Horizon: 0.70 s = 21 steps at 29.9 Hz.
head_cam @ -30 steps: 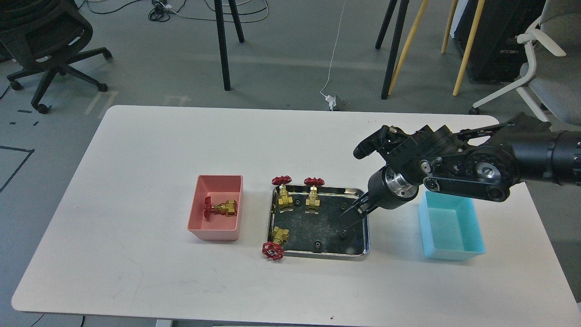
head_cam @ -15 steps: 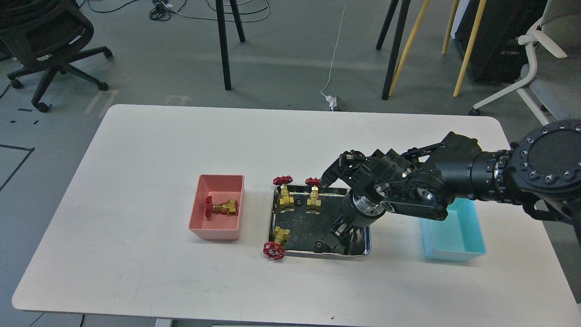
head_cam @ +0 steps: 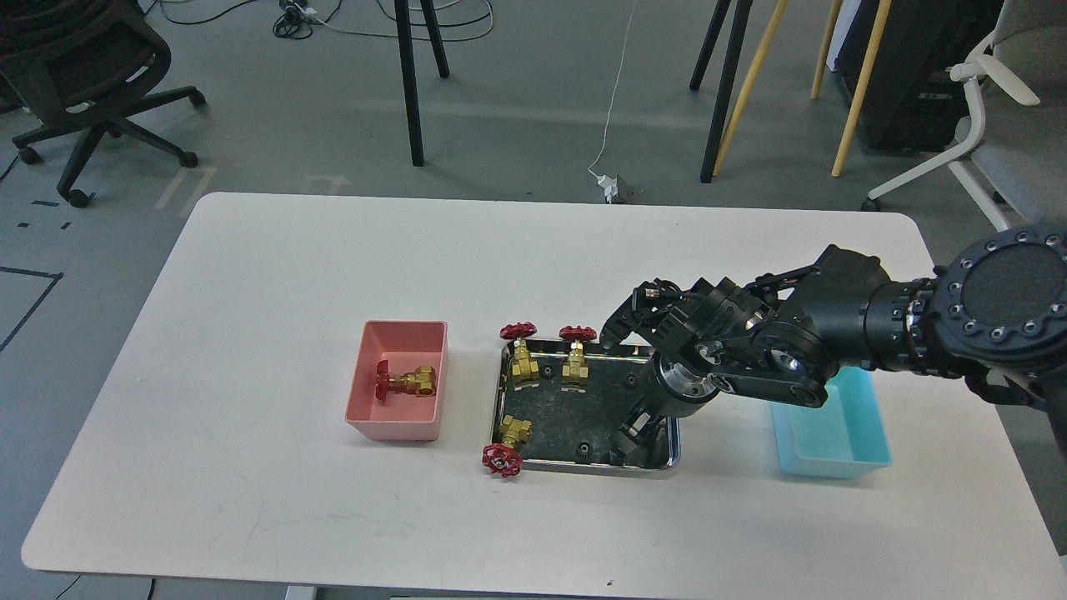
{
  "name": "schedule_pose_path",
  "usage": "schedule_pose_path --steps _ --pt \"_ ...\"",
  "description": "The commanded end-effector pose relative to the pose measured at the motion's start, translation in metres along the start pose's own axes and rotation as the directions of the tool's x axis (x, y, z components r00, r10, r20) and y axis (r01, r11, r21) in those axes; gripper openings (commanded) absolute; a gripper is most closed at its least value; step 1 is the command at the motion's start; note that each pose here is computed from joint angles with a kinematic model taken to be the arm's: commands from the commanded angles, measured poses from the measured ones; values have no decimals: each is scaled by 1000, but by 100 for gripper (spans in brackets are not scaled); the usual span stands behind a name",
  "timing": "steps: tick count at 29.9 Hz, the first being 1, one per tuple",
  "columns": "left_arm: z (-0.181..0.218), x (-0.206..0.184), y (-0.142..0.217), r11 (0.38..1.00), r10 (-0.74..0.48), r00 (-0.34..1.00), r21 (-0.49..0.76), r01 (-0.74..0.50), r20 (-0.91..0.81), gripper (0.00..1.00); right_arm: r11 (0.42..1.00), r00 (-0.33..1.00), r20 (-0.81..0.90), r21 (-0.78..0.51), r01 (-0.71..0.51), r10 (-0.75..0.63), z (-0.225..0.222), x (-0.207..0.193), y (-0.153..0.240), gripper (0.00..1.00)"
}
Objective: Place valve in pink box and gear in blue box
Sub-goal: 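Close the right hand on a small brass gear in the tray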
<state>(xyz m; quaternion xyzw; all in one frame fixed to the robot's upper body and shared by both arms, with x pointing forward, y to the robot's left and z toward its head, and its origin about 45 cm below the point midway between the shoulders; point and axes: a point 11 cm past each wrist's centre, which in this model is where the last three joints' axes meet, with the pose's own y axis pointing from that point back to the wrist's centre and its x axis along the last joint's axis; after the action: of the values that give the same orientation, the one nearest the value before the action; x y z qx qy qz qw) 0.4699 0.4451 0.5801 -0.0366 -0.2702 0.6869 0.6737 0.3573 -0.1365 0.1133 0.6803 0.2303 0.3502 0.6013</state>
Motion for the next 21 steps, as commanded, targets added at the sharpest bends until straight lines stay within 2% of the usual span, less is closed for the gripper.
schedule_pose_path --steps 1,6,12,21 --pt "-1 0 0 1000 1 1000 1 -1 -1 98 1000 1000 0 -1 4 -4 0 -1 0 69" --pt "2 2 0 1000 4 1000 -2 -4 0 98 1000 1000 2 -1 4 -4 0 -1 0 68" --pt "5 16 5 1000 27 999 -3 -27 18 98 1000 1000 4 2 6 -6 0 -2 -1 58" --pt "6 20 6 1000 30 999 -2 -30 22 98 1000 1000 9 4 4 -4 0 -1 -1 54"
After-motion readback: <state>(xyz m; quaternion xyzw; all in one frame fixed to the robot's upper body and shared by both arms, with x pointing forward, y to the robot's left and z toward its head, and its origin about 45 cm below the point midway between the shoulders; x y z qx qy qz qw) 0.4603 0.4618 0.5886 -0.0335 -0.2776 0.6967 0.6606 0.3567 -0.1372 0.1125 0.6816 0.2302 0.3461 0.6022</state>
